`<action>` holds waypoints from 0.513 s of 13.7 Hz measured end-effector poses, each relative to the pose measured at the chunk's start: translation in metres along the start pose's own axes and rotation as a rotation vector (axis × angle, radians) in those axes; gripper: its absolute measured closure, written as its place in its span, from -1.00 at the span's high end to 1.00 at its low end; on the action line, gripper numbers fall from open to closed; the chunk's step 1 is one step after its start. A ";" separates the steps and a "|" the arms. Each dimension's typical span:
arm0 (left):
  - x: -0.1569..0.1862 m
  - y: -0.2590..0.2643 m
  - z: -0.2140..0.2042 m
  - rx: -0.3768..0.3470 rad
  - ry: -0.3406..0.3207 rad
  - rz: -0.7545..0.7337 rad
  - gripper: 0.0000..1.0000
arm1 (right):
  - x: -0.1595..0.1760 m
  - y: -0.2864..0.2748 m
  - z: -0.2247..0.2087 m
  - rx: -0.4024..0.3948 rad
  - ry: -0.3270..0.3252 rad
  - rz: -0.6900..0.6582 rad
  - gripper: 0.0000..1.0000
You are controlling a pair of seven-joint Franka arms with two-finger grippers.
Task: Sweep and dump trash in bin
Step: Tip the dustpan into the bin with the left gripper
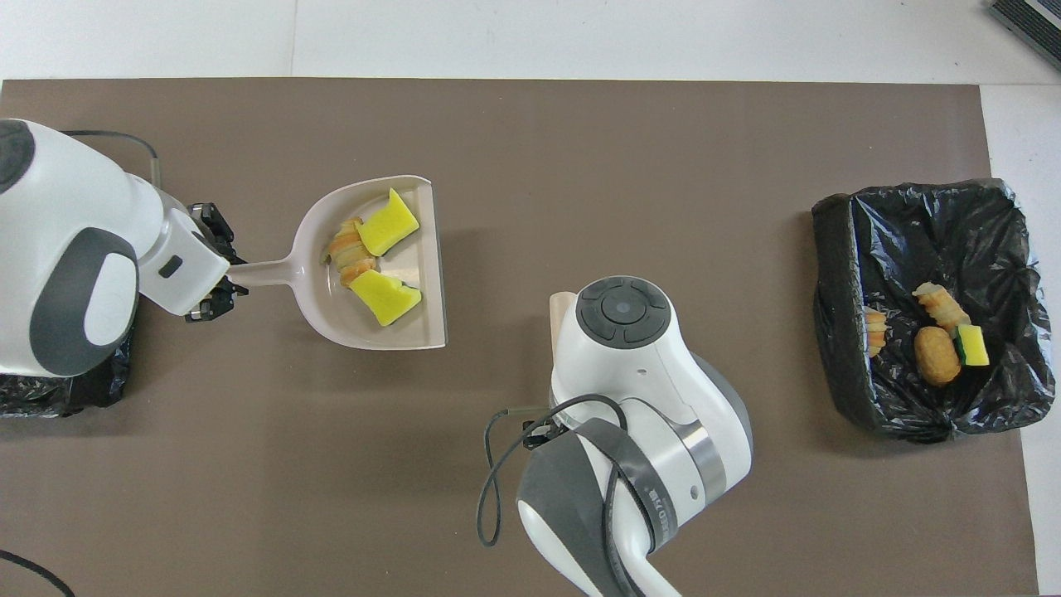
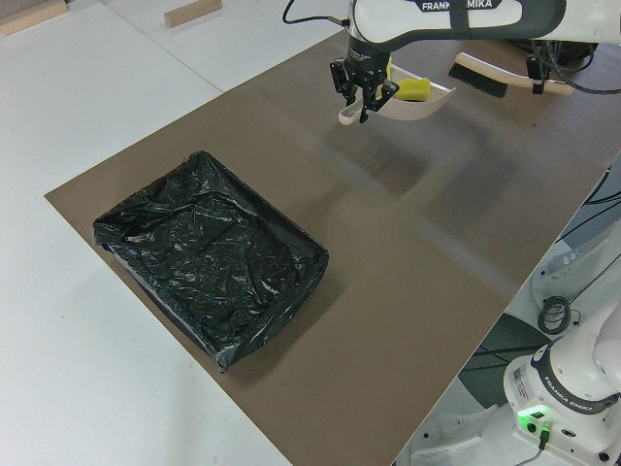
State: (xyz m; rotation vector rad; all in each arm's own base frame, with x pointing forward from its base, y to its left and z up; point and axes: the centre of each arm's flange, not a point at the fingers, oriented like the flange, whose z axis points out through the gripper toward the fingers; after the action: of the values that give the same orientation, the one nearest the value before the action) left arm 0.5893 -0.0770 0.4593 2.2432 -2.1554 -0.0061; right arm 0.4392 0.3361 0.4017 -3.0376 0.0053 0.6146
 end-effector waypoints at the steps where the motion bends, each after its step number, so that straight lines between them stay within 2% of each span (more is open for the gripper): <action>1: -0.022 -0.005 -0.010 0.005 0.002 -0.006 -0.37 | -0.004 -0.010 0.006 0.017 0.016 0.017 -0.47; 4: -0.106 -0.016 -0.023 0.026 0.003 0.011 -0.37 | -0.030 -0.066 0.039 0.036 0.069 0.085 -0.47; 7: -0.201 -0.012 -0.025 0.036 -0.002 0.024 -0.37 | -0.042 -0.088 0.076 0.023 0.079 0.087 -0.47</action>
State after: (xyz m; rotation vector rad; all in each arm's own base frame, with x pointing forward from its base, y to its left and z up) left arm 0.5934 0.1249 0.4806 2.2377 -2.2009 0.0312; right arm 0.3722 0.4271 0.3519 -3.0510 0.1466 0.4955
